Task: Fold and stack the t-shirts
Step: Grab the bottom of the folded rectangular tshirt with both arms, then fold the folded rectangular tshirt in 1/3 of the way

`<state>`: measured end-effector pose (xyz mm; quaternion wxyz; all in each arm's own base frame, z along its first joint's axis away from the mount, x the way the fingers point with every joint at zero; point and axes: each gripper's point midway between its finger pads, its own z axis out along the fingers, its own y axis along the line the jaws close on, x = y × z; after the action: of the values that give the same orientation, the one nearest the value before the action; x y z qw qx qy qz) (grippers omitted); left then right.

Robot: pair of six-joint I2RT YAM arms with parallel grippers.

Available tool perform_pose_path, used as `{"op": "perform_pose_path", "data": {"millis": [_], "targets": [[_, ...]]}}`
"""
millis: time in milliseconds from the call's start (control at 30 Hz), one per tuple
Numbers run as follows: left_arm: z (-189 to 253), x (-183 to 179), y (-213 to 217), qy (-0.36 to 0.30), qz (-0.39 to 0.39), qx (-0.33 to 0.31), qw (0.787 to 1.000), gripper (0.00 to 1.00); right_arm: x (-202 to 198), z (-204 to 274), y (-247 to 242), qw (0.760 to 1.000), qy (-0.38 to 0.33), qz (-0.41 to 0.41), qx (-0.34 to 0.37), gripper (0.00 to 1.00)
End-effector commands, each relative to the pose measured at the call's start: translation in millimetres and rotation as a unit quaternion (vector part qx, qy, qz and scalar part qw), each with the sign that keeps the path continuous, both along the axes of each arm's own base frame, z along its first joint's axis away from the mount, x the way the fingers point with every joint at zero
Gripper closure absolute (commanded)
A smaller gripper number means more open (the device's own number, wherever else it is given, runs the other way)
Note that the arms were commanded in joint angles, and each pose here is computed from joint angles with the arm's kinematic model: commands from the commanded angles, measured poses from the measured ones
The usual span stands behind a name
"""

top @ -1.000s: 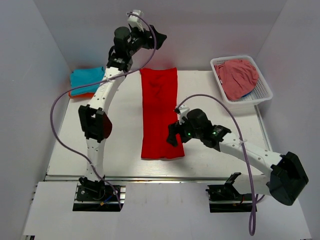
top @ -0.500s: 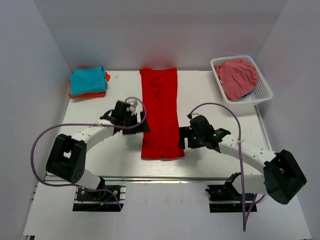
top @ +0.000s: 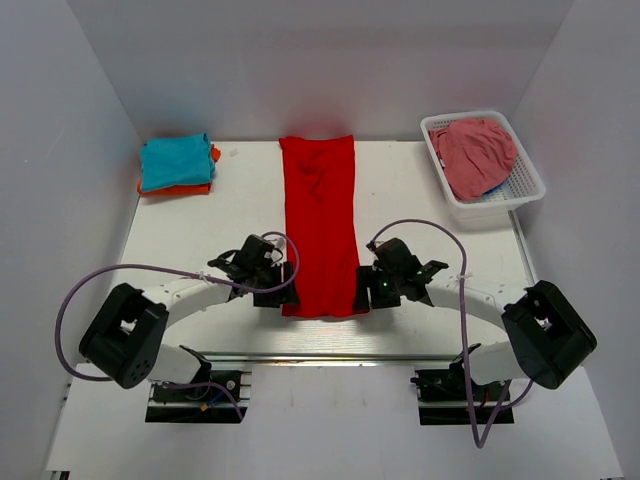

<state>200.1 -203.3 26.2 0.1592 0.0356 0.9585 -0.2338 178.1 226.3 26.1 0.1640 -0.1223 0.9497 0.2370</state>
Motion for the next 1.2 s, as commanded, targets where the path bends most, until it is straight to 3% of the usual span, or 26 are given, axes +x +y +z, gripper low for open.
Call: {"op": "perform_pose_path", "data": {"millis": [0, 167, 300, 333, 433, 533, 700, 867, 1167], "targets": [[-20.5, -9.0, -1.0, 0.017, -0.008, 0.015, 1.000, 0.33, -7.8, -9.7, 4.6, 0.999, 0.024, -0.012, 0.025, 0.36], [-35.1, -23.3, -7.1, 0.034, -0.032, 0.027, 0.999, 0.62, -8.0, -12.9, 6.0, 0.999, 0.026, -0.017, 0.034, 0.64], [-27.4, -24.3, -9.4, 0.031, -0.028, 0.033, 0.999, 0.77, -8.0, -10.1, 6.0, 0.999, 0.015, 0.010, 0.031, 0.98], [-25.2, -25.2, -8.7, 0.031, -0.028, 0.033, 0.999, 0.77, -8.8, -8.8, 7.1, 0.999, 0.014, 0.016, 0.033, 1.00], [-13.4, -25.3, -16.0, 0.026, -0.026, 0.015, 0.999, 0.83, -13.3, -6.9, 5.4, 0.999, 0.014, 0.023, 0.035, 1.00], [-3.5, -24.4, -20.0, 0.024, -0.030, 0.014, 0.999, 0.99, -12.6, -1.0, 4.7, 0.999, 0.007, 0.021, 0.040, 1.00], [18.6, -16.2, -31.9, 0.018, -0.032, -0.005, 0.999, 0.97, 2.0, 25.6, 10.8, 0.997, -0.039, 0.024, 0.057, 1.00], [43.4, 1.7, -46.4, 0.000, -0.032, -0.018, 0.999, 0.97, 31.7, 48.0, 9.0, 0.997, -0.075, 0.002, 0.017, 1.00], [70.7, 55.7, -53.5, -0.034, 0.011, 0.004, 0.999, 1.00, 85.4, 67.6, 24.0, 0.997, -0.078, -0.020, 0.006, 1.00]]}}
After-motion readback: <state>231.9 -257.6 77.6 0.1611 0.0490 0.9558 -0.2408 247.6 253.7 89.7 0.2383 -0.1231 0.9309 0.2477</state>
